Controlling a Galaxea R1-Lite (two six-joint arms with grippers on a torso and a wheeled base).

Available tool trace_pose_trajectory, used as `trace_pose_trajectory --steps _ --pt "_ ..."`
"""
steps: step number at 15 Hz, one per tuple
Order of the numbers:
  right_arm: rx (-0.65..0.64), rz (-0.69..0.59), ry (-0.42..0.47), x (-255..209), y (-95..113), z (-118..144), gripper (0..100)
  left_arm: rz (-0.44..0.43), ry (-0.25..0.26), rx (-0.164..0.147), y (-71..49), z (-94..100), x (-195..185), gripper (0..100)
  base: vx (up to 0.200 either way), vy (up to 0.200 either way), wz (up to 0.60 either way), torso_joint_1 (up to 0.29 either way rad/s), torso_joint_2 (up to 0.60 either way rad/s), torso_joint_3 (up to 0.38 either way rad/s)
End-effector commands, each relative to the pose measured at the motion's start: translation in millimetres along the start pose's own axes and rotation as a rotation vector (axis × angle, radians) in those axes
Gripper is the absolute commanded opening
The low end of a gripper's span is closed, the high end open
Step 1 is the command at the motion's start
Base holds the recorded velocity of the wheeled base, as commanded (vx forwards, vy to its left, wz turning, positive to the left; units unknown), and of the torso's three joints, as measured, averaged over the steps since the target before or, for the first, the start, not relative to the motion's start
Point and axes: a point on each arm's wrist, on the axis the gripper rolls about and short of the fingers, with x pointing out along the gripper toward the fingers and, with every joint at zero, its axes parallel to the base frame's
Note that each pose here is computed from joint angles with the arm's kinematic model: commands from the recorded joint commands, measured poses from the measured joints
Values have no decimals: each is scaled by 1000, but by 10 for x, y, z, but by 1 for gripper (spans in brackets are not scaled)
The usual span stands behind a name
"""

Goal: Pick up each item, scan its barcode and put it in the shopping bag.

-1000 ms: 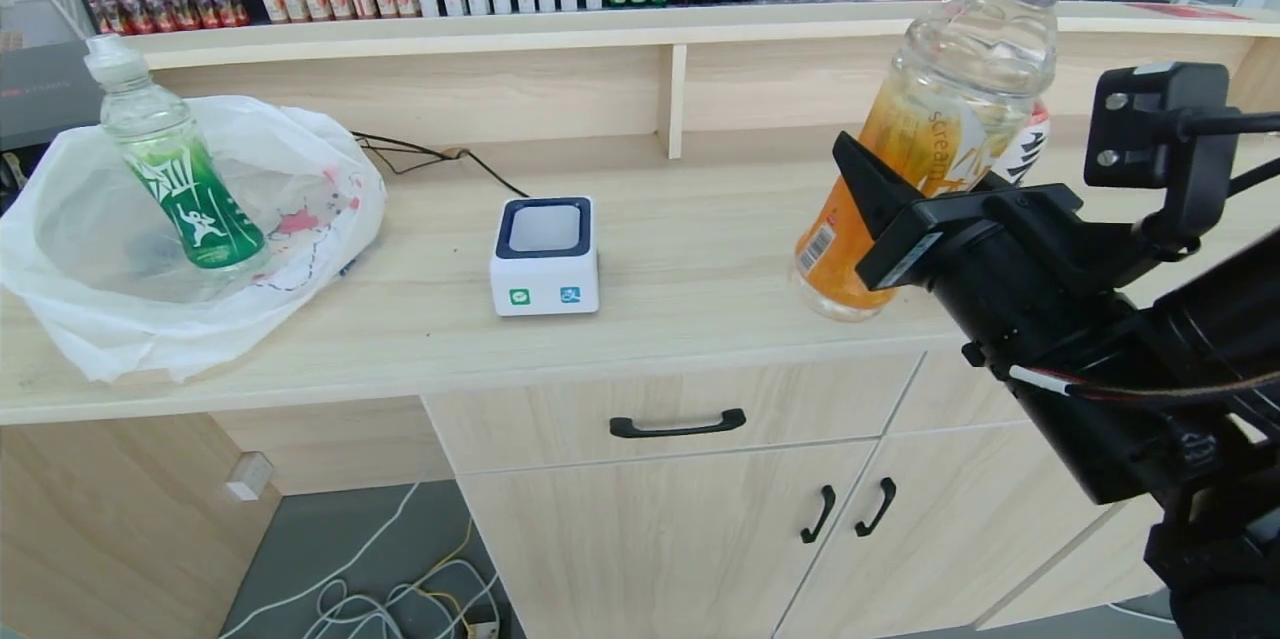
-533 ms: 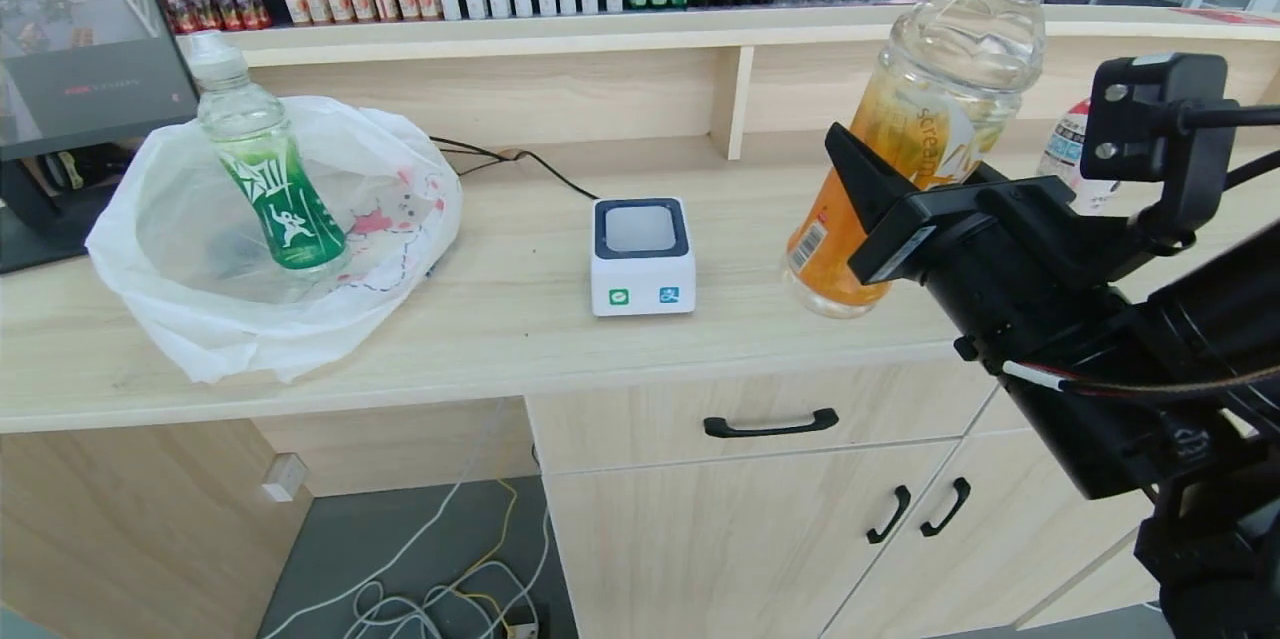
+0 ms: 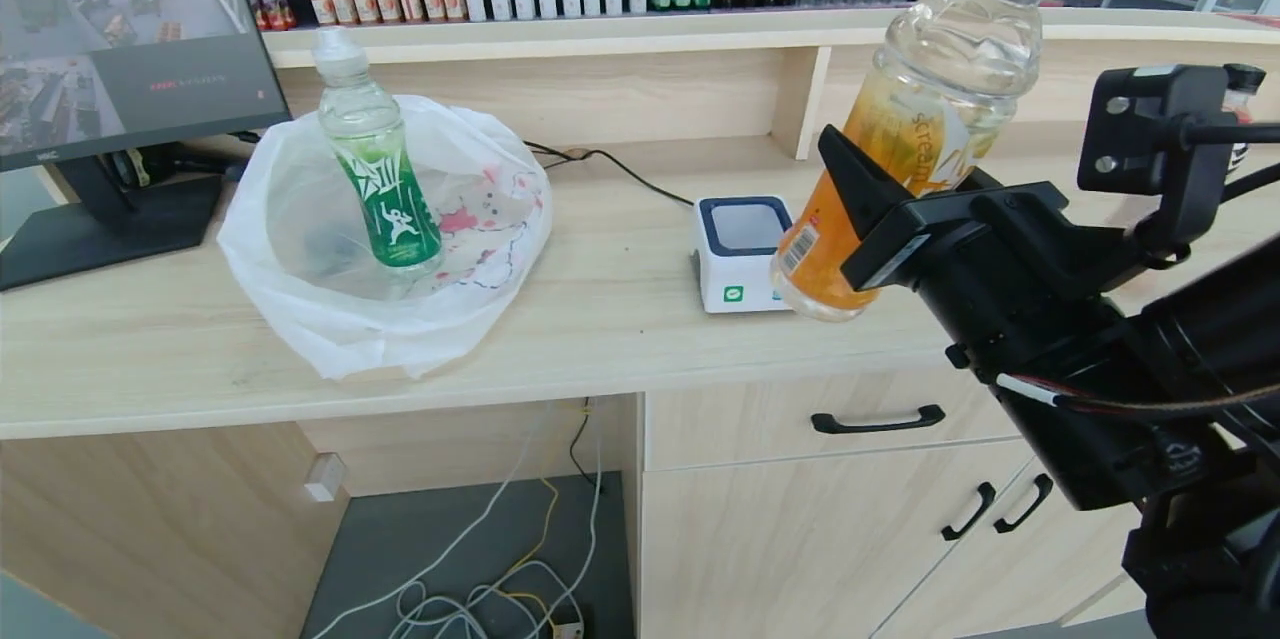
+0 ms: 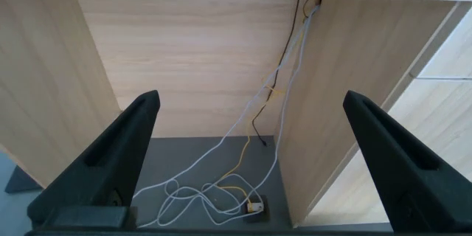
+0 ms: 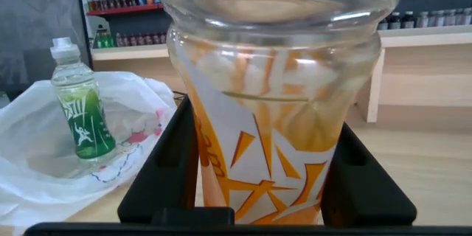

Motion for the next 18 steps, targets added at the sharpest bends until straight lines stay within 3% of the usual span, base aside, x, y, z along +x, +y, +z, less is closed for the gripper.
trace_pose_trajectory --steps 1,11,15,18 --pt "-1 14 -10 40 23 -8 0 0 0 0 0 0 0 100 0 0 0 0 0 0" --pt "-194 187 -52 586 165 204 0 0 0 0 0 0 0 100 0 0 0 0 0 0" --pt "-265 252 -74 613 145 207 0 1 0 0 0 0 0 100 0 0 0 0 0 0" --pt "-394 289 -109 669 -28 192 0 0 0 0 0 0 0 100 0 0 0 0 0 0"
